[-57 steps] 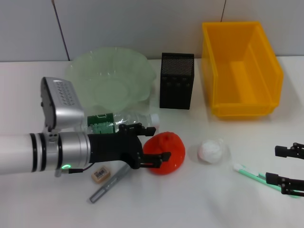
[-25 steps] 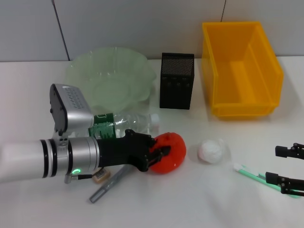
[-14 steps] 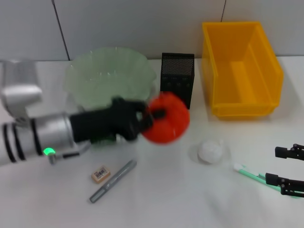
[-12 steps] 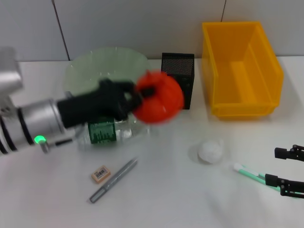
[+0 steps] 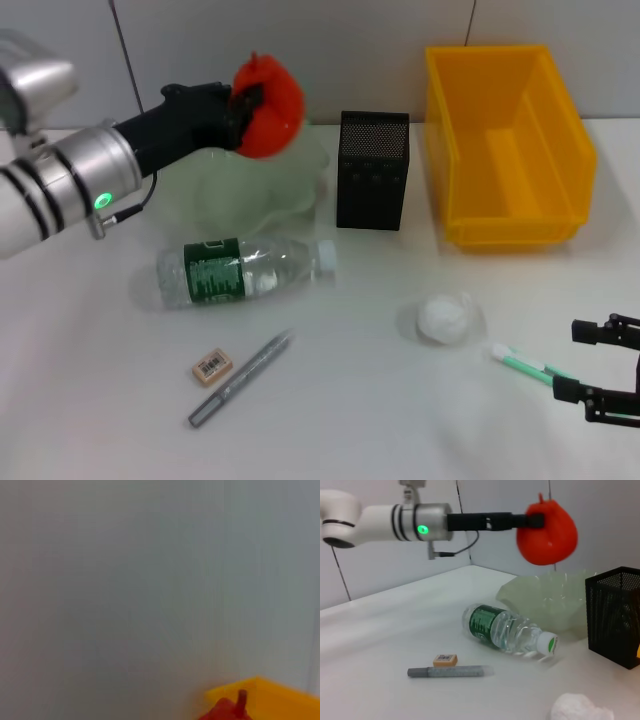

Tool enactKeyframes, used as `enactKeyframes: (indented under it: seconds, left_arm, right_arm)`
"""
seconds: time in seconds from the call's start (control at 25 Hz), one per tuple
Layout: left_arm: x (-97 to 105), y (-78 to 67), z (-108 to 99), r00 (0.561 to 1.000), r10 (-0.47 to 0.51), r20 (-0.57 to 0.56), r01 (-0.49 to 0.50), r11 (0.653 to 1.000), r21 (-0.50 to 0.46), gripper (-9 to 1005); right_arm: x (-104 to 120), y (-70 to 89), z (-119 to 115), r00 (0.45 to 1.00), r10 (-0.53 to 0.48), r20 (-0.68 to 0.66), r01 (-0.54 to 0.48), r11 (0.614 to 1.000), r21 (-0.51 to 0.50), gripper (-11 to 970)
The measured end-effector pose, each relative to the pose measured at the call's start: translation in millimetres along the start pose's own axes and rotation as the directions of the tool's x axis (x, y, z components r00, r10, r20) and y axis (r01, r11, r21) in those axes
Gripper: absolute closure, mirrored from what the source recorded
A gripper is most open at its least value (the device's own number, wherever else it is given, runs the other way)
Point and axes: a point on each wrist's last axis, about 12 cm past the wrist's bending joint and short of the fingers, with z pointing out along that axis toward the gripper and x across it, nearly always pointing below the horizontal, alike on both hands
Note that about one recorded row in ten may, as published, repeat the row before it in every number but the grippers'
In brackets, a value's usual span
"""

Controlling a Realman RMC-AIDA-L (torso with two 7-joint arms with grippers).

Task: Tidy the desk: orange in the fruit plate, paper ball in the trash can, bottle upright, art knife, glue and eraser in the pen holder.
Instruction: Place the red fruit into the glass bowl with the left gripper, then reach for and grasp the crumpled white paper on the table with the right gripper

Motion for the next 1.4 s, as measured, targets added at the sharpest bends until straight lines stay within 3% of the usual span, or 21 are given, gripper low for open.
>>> enactKeyframes:
  seconds: [0.12,0.36,0.92,1.2,1.4]
  left_arm:
    - [-0.9,10.7,14.0,0.998,0.019,-0.063,-0.027,0.993,-0.116,938]
    - [5.3,17.3,21.6,0.991,0.020,-0.132,-0.047,0.978,-0.205,919]
    - [15.8,15.5,26.6,0.979,0.049,-0.200,-0.094,0.970,-0.224,840]
    - [13.9,14.1,28.4,0.979,0.059,-0.197,-0.101,0.972,-0.210,536]
    - [11.3,9.7,16.2,0.985,0.065,-0.161,-0.084,0.990,-0.116,366]
  right_arm:
    - [2.6,1.6,1.4,1.000,0.004,0.002,-0.004,1.000,-0.007,195]
    - [4.3,1.8,2.4,1.000,0.011,0.002,-0.011,1.000,-0.006,195]
    - [-0.4,-1.6,7.8,1.000,0.001,0.008,-0.001,1.000,-0.014,195]
    - [-1.5,-3.2,7.4,1.000,0.003,0.010,-0.003,1.000,-0.008,196]
    - [-10.8,-8.7,4.0,1.000,0.031,0.005,-0.031,0.999,0.010,196]
